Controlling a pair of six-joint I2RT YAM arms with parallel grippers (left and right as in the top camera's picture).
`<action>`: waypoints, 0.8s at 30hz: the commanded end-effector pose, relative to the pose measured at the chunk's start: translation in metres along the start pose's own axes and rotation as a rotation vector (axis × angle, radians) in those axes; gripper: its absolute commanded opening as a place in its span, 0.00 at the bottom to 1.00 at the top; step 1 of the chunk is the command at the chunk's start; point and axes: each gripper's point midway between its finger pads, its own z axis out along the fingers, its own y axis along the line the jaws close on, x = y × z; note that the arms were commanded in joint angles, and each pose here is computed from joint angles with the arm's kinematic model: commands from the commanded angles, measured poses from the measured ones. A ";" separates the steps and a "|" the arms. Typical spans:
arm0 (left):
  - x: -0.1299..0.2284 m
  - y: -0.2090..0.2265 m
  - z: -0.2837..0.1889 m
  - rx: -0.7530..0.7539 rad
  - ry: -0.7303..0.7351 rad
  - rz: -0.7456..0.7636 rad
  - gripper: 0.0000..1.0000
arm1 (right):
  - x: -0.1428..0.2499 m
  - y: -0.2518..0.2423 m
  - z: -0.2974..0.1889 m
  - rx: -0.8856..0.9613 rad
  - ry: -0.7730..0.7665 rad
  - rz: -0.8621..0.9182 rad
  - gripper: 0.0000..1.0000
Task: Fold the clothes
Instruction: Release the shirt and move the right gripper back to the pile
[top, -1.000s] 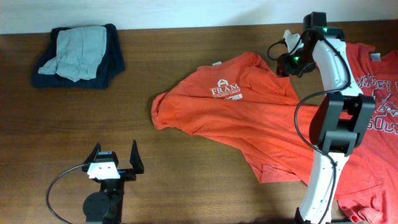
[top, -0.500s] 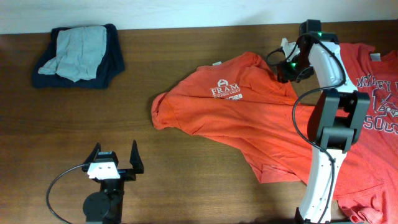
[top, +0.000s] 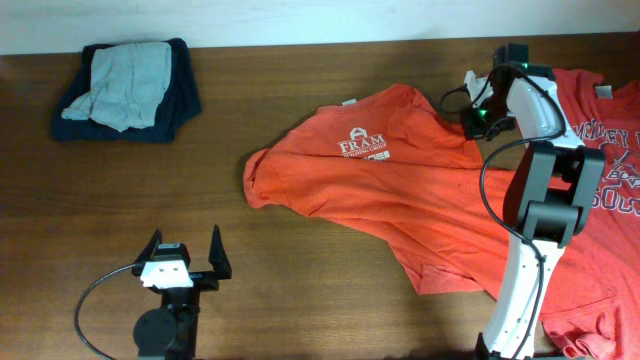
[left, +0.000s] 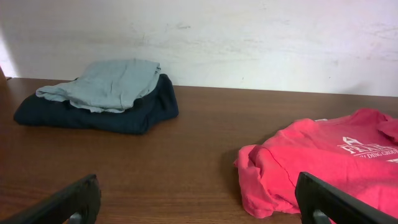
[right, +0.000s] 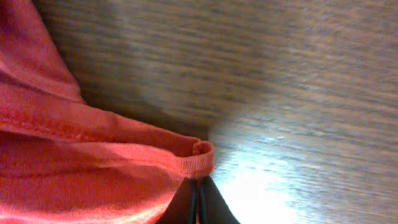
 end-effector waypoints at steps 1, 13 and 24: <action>0.001 0.000 0.000 0.002 0.000 0.016 0.99 | 0.012 -0.043 0.004 0.197 0.049 0.109 0.04; 0.001 0.000 0.000 0.002 0.000 0.016 0.99 | 0.047 -0.124 -0.014 0.404 0.074 0.362 0.04; 0.001 0.000 0.000 0.002 0.000 0.016 0.99 | 0.008 -0.127 -0.045 0.386 -0.058 0.390 0.24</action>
